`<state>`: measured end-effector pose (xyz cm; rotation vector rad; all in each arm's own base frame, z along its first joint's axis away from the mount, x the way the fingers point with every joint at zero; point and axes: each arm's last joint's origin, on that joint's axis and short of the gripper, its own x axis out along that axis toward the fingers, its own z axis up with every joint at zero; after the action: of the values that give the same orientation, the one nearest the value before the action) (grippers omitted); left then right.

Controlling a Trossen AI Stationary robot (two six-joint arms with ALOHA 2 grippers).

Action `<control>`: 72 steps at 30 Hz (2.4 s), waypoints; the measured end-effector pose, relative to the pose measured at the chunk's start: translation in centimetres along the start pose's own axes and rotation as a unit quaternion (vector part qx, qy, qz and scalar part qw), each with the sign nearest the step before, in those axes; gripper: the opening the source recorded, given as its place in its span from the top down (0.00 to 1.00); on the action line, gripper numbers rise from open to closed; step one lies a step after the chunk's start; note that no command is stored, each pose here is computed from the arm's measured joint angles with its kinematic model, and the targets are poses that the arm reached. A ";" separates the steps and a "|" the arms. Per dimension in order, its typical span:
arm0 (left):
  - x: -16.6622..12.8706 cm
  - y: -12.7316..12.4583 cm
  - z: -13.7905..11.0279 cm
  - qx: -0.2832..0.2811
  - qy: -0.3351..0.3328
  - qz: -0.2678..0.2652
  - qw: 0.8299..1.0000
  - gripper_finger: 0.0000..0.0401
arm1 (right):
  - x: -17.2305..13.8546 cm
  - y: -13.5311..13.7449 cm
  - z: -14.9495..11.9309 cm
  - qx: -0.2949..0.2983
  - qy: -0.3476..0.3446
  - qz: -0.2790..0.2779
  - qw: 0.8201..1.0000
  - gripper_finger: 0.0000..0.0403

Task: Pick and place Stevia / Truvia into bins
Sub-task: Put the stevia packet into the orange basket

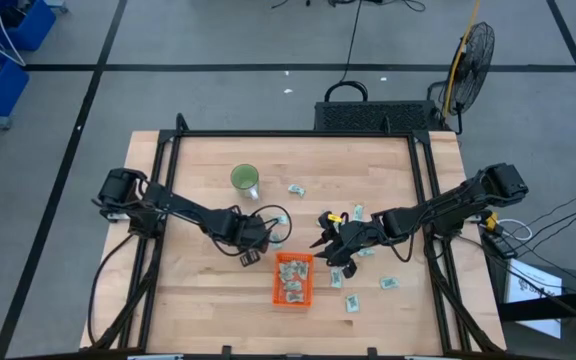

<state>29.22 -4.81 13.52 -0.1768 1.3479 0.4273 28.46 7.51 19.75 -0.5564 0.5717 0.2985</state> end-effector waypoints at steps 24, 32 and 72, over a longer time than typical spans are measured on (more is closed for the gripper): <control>-7.6 -7.3 5.3 0.101 -0.223 -0.155 0.957 0.94 | 0.0 0.0 0.0 0.000 -0.002 -0.001 1.000 0.72; -6.7 -8.2 5.0 0.141 -0.210 -0.169 0.953 0.94 | 0.0 0.0 0.1 0.000 -0.003 -0.002 1.000 0.72; -9.0 -5.8 5.0 0.225 -0.215 -0.150 0.938 0.68 | 0.0 -0.1 0.0 0.005 0.002 -0.015 1.000 0.72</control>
<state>34.64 -9.97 22.62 0.0907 0.9339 -0.1071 28.52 7.44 19.82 -0.5562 0.5684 0.2668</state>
